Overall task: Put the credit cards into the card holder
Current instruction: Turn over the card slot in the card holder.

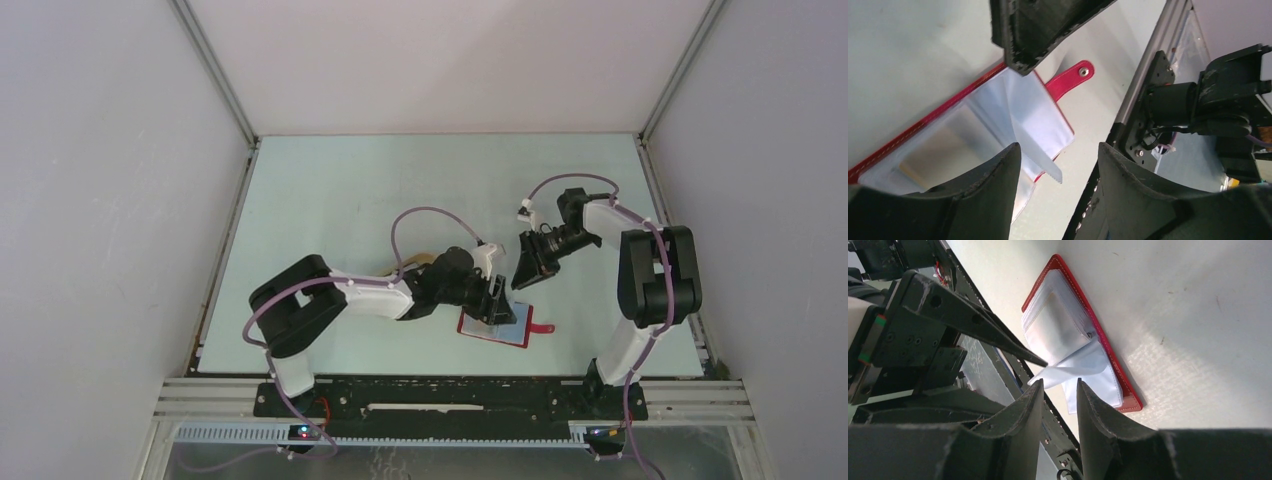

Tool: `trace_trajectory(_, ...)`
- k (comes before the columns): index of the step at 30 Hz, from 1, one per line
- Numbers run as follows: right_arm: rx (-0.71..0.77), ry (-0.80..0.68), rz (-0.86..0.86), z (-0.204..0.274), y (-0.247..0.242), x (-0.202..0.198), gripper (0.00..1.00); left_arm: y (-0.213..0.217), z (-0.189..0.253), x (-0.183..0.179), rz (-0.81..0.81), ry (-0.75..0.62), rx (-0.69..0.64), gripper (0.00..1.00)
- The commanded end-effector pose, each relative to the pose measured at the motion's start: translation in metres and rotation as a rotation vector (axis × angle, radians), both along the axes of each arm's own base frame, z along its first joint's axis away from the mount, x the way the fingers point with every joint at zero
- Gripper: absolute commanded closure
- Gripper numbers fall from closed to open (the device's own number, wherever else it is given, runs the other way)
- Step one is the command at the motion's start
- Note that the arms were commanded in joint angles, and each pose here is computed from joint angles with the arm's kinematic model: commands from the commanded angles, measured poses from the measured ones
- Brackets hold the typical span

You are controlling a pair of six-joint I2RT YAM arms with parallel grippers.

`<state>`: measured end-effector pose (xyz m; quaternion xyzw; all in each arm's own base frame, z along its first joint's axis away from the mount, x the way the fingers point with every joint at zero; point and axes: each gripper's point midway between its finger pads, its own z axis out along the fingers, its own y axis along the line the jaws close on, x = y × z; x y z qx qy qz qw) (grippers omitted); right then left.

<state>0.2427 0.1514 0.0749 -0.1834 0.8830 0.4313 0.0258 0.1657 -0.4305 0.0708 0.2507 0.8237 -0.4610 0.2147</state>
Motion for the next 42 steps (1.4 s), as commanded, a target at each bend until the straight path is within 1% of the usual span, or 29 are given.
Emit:
trace_trajectory(1,0.014,-0.078,-0.024,0.018,-0.005,0.013,0.61,-0.029,0.034,0.002,-0.054,-0.014,-0.122,0.37)
trace_trajectory(6,0.015,-0.121,-0.049,0.027,-0.011,0.019,0.61,-0.035,0.027,0.001,-0.064,0.006,-0.121,0.37)
trace_trajectory(12,0.022,-0.174,-0.079,0.04,-0.019,0.023,0.61,-0.046,0.032,0.0,-0.092,0.015,-0.143,0.37)
trace_trajectory(15,0.034,-0.181,-0.08,0.044,-0.019,0.022,0.61,-0.047,0.047,0.0,-0.089,-0.029,-0.163,0.37)
trace_trajectory(17,0.044,-0.179,-0.076,0.045,-0.018,0.021,0.61,-0.037,0.054,0.004,-0.055,-0.081,-0.151,0.37)
trace_trajectory(20,0.066,-0.158,-0.067,0.044,-0.015,0.018,0.61,-0.01,0.053,0.014,0.028,-0.164,-0.071,0.38)
trace_trajectory(24,0.059,-0.12,-0.045,0.034,-0.011,0.015,0.62,0.024,0.024,0.019,0.111,-0.17,0.101,0.38)
trace_trajectory(26,0.047,-0.109,-0.024,0.029,-0.006,0.012,0.62,0.03,0.012,0.018,0.127,-0.156,0.144,0.38)
trace_trajectory(42,0.017,-0.078,-0.003,0.017,-0.003,0.01,0.62,0.027,-0.027,0.005,0.084,-0.078,0.278,0.36)
